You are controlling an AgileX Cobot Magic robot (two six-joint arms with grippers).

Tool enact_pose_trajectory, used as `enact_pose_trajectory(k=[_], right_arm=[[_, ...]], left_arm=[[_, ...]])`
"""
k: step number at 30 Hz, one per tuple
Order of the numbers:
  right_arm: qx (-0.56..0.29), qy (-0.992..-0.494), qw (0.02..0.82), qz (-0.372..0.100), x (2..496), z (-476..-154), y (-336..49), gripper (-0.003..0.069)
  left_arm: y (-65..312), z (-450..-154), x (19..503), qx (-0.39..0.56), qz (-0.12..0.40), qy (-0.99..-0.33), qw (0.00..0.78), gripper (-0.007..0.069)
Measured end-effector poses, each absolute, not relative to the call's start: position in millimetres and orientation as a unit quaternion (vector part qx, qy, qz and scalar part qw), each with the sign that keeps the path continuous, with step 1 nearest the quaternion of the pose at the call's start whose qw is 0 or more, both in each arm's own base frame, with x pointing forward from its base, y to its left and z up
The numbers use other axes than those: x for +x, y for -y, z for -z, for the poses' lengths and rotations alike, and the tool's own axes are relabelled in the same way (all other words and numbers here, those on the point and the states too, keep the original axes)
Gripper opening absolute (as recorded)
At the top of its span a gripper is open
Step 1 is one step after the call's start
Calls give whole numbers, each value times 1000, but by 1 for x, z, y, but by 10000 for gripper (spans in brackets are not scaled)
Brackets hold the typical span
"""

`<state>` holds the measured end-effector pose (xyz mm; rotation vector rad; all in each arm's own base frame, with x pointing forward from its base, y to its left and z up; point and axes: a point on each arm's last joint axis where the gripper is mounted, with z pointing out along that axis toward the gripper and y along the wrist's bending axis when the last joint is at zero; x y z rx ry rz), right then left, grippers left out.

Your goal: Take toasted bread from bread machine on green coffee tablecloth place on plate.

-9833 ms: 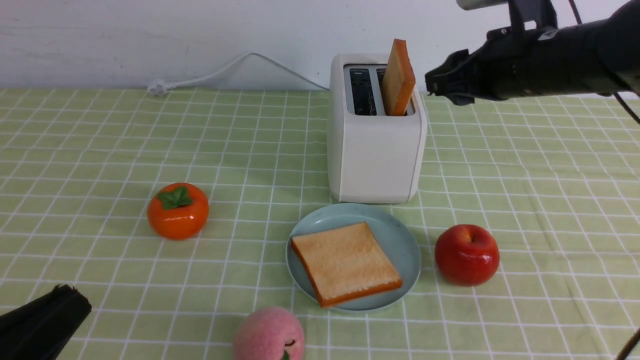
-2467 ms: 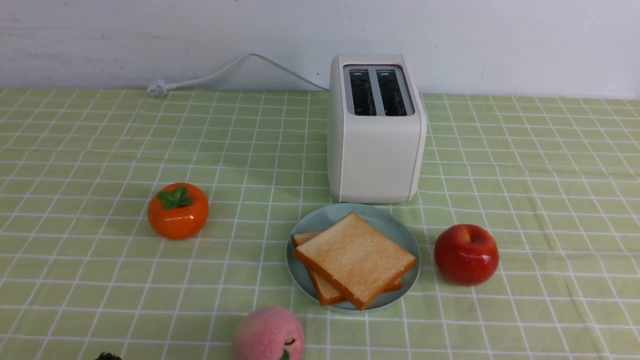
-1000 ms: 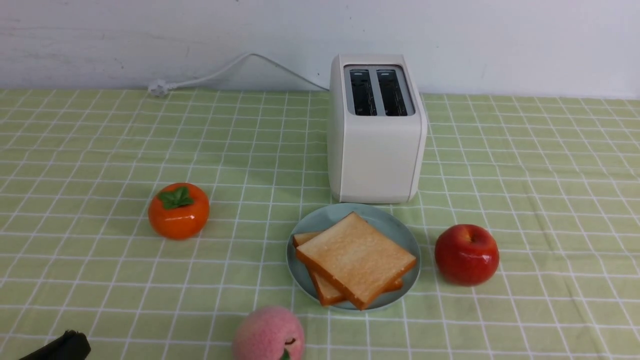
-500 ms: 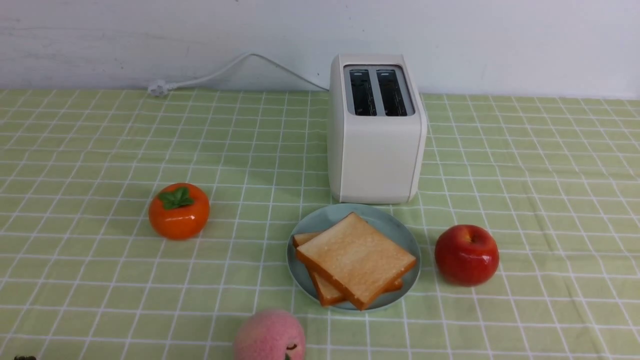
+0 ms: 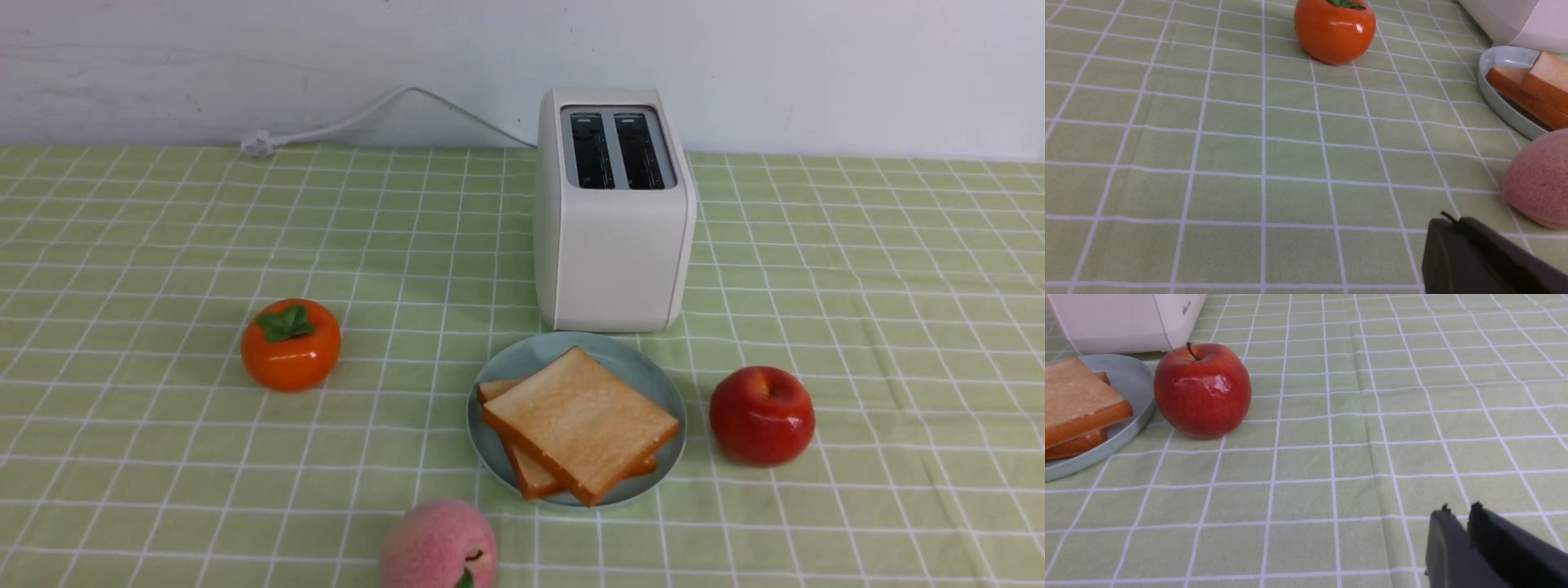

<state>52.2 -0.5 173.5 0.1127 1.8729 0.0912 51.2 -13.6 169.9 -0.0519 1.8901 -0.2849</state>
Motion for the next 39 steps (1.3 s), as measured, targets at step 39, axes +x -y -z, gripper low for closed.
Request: enact_pose_trajectory(k=[39], right_arm=[[48,-805,590,-39,52,-173,1,123]], left_arm=[[14,-170,51,-23,122,-808,577,-3]])
